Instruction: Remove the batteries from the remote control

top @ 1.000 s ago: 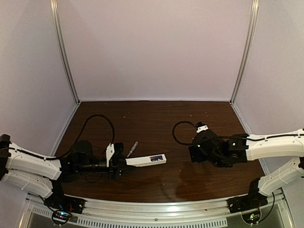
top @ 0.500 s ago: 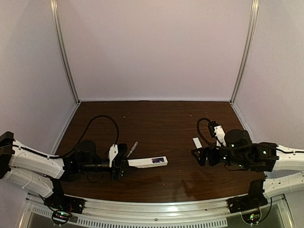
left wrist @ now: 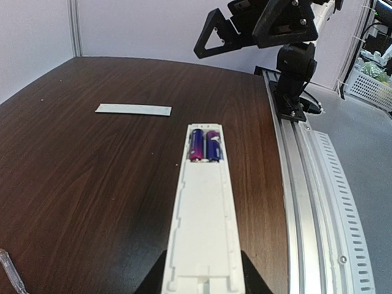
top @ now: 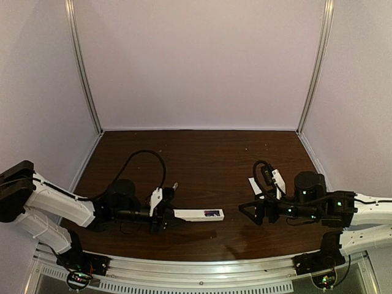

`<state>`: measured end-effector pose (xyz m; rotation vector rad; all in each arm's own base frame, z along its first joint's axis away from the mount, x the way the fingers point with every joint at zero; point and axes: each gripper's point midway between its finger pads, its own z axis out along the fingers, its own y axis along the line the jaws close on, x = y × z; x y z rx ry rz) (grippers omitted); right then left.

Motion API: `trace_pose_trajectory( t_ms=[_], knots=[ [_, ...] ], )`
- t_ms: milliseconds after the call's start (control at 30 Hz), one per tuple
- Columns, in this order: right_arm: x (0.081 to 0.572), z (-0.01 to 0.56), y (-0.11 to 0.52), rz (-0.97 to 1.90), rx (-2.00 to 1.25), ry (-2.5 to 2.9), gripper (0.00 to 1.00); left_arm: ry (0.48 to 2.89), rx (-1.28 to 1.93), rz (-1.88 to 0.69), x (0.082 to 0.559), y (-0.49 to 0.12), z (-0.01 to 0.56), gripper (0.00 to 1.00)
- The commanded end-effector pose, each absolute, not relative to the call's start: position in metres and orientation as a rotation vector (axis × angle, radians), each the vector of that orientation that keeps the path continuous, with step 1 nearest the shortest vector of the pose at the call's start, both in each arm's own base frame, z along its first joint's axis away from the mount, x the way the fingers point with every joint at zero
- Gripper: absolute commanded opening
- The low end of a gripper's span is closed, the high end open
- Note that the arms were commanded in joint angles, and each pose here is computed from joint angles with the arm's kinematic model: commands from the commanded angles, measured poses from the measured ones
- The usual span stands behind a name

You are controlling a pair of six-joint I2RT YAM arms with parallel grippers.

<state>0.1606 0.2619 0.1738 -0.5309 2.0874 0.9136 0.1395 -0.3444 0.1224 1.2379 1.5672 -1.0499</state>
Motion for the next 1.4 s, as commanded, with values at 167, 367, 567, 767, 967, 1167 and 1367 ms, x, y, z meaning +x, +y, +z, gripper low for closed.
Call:
trace_pose_trajectory(
  t_ms=[167,367,567,767,967,1167,1367],
  knots=[
    [0.166,0.168,0.265,0.937,-0.485,2.057,1.00,1.499,1.289,-1.126,0.143,-0.375,0.118,0.00],
    [0.170,0.150,0.262,0.901,-0.441,2.109,1.00,1.552,1.323,-1.103,0.147,-0.380,0.092,0.00],
    [0.171,0.147,0.264,0.924,-0.415,2.113,1.00,1.556,1.364,-1.108,0.146,-0.386,0.073,0.00],
    [0.171,0.146,0.262,0.921,-0.403,2.113,1.00,1.565,1.390,-1.086,0.147,-0.386,0.059,0.00],
    [0.172,0.142,0.261,0.912,-0.400,2.122,1.00,1.612,1.392,-1.027,0.153,-0.382,0.045,0.13],
    [0.169,0.139,0.261,0.921,-0.399,2.132,1.00,1.637,1.386,-0.998,0.155,-0.379,0.040,0.38],
    [0.168,0.140,0.258,0.922,-0.396,2.126,1.00,1.645,1.367,-0.972,0.159,-0.377,0.044,0.58]
  ],
)
